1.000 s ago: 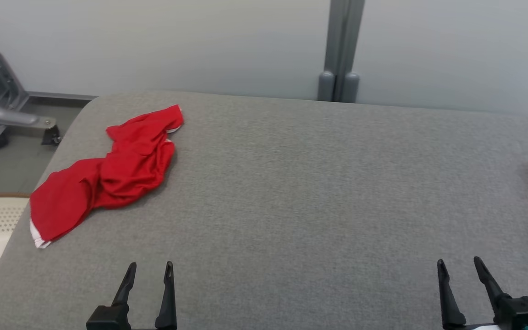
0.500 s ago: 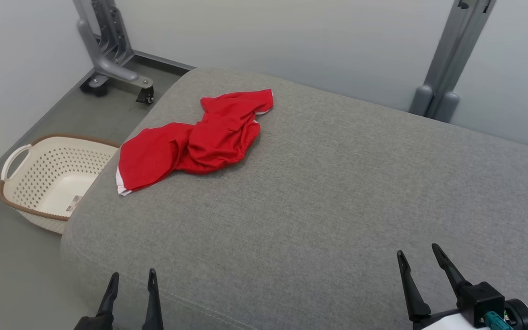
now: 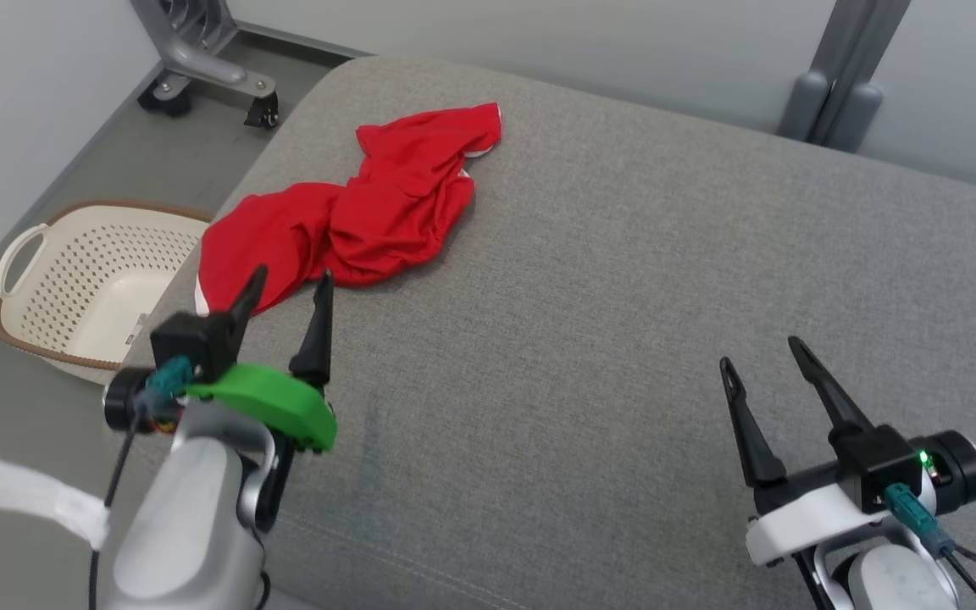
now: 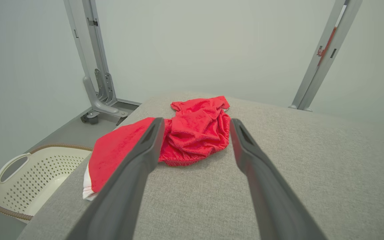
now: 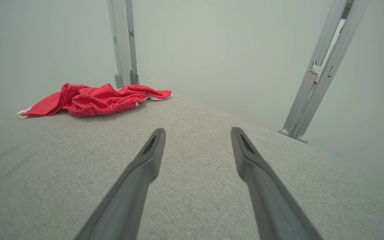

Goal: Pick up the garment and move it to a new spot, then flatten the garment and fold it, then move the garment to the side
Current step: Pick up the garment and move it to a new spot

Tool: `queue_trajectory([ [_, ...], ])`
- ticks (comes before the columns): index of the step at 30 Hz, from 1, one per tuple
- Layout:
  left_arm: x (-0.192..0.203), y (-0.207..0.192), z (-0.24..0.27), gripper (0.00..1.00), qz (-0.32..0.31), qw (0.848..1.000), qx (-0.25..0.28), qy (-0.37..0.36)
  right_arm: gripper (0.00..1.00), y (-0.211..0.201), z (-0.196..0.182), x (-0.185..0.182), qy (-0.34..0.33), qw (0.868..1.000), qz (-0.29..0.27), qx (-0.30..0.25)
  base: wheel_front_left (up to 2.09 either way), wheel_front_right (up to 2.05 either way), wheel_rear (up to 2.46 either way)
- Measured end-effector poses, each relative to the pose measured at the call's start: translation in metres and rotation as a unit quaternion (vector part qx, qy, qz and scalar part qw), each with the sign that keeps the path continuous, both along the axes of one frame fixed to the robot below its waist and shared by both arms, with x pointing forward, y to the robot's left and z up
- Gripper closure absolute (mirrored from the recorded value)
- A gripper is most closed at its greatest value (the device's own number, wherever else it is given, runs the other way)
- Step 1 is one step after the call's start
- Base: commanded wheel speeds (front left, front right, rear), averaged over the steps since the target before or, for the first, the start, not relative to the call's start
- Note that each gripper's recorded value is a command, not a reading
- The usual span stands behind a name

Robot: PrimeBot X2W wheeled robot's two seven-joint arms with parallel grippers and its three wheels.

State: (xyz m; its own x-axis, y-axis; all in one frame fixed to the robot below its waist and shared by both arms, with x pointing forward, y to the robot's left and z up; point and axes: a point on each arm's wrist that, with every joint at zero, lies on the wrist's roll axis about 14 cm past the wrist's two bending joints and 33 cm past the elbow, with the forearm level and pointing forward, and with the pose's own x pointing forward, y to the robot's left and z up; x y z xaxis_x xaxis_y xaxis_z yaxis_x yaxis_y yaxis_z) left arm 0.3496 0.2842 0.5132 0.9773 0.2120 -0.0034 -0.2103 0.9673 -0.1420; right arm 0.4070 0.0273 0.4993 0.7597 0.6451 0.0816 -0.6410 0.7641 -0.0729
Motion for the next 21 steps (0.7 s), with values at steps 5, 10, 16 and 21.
queue_trajectory([
  [5,0.062,-0.009,-0.002,0.0,-0.062,0.997,0.007,0.053,0.0,-0.001,-0.011,0.026,0.006,1.0,-0.008,0.007,0.0,0.0,0.0],
  [10,0.098,-0.006,-0.046,0.0,-0.088,0.985,0.0,0.148,0.0,-0.024,-0.039,0.041,0.039,0.998,-0.041,0.003,0.0,0.0,0.0],
  [16,0.12,-0.01,-0.112,0.0,-0.098,0.962,-0.003,0.254,0.0,-0.066,-0.062,0.045,0.07,0.992,-0.101,-0.003,0.0,0.0,0.0],
  [21,0.127,-0.015,-0.147,0.8,-0.1,0.946,0.004,0.307,0.0,-0.096,-0.075,0.042,0.09,0.985,-0.144,-0.008,0.0,0.0,0.0],
])
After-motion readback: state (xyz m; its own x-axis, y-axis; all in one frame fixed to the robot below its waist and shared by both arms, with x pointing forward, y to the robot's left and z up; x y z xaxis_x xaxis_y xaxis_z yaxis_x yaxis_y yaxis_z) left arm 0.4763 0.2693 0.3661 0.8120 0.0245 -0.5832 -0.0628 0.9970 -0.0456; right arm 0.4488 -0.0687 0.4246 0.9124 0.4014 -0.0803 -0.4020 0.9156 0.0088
